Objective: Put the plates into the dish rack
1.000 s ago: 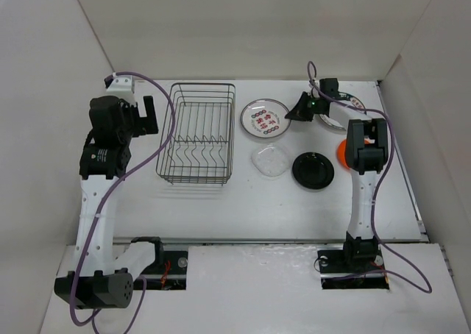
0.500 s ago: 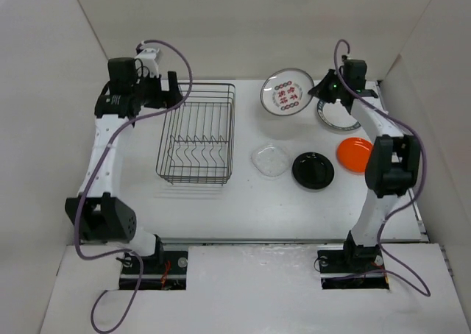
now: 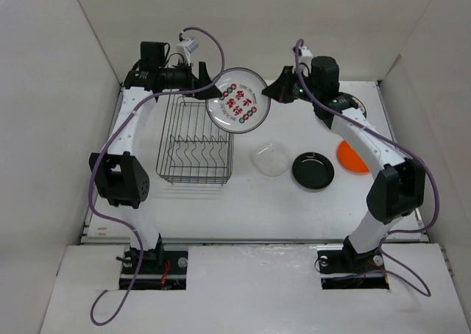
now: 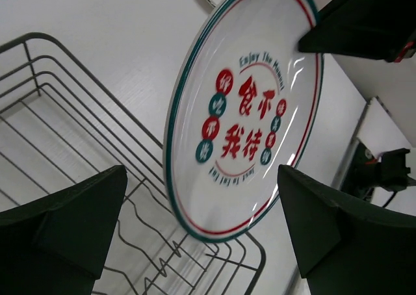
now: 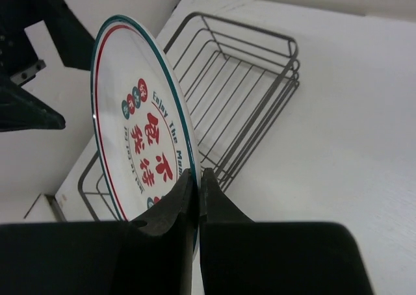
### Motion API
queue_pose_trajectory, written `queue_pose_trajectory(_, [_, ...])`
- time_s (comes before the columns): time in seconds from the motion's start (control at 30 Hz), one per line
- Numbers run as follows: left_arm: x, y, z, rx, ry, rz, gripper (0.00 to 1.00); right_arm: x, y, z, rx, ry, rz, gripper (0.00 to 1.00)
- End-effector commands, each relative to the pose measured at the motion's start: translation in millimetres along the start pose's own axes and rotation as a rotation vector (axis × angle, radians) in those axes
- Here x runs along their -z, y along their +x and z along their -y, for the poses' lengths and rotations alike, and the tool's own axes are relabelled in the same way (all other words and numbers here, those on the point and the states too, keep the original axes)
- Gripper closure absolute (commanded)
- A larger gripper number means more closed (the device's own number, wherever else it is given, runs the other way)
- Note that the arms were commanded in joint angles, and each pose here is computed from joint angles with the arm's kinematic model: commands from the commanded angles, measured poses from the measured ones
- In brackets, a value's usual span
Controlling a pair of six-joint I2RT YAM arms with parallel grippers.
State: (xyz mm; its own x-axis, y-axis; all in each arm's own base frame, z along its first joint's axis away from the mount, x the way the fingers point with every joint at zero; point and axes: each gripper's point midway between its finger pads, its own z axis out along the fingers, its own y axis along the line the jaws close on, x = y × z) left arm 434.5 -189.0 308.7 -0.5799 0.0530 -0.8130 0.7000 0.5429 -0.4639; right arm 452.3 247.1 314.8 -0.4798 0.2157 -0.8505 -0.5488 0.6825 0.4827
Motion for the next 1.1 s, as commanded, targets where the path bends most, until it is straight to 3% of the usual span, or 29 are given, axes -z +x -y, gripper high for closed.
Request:
queue_pose_trajectory(0.0, [6.1,-13.2,26.2,-0.028,0.123,0.032,0.00,-0.1,-23.1,-23.1,0.047,-0.087,0.070,1.00])
queue_pose_trajectory(0.17, [-1.2,3.0,13.9,-0.002,0.108,0.002,0.00,-5.8,-24.4,-44.3,0.035,-0.174,0.070,1.00])
queue_pose_trajectory(0.2, [-3.5,5.2,10.6,-0.004,0.108,-0.003,0.02,-6.6,-21.2,-50.9,0.028,-0.191,0.060,1.00])
queue_pose_trajectory(0.3, [-4.4,14.9,9.7,0.016,0.117,-0.033,0.25,-11.2,-24.2,-55.1,0.017,-0.222,0.061,1.00])
queue_pose_trajectory(0.33, [-6.2,19.3,6.5,0.013,0.117,-0.045,0.28,-10.6,-29.4,-59.6,0.023,-0.243,0.081,1.00])
queue_pose_trajectory(0.47, [-9.8,29.9,0.6,0.025,0.119,-0.074,0.27,-9.8,-27.6,-71.8,0.003,-0.295,0.077,1.00])
queue_pose_trajectory(0.6, [-9.6,29.7,2.4,0.025,0.129,-0.073,0.86,-17.2,-20.3,-76.6,-0.009,-0.307,0.058,0.99])
queue_pose_trajectory(0.63, [-6.9,23.9,2.8,0.007,0.108,-0.063,1.00,-16.4,-21.1,-79.1,-0.003,-0.321,0.060,0.83])
queue_pose_trajectory(0.67, [-4.7,21.7,6.0,0.010,0.107,-0.058,1.00,-17.2,-18.9,-83.4,-0.002,-0.329,0.055,0.64])
queue_pose_trajectory(0.7, [-1.7,20.7,2.2,0.014,0.099,-0.053,1.00,-17.2,-18.9,-83.4,-0.002,-0.329,0.055,0.36])
queue_pose_trajectory(0.73, [5.0,20.1,2.2,0.026,0.081,-0.049,1.00,-19.0,-16.9,-79.2,-0.008,-0.311,0.057,0.01])
queue_pose_trajectory(0.83, [47.0,6.2,-14.4,0.036,-0.097,0.014,1.00,-16.7,-13.5,-61.6,-0.036,-0.205,0.083,0.00])
queue_pose_trajectory(1.0, [166.1,-16.9,-39.2,0.001,-0.760,0.174,1.00,-8.0,-7.5,-8.0,-0.069,0.116,0.100,0.00])
queue_pose_trajectory(1.07, [196.3,-12.1,-41.6,0.002,-0.906,0.184,1.00,-6.8,7.3,3.7,-0.088,0.168,0.059,0.00])
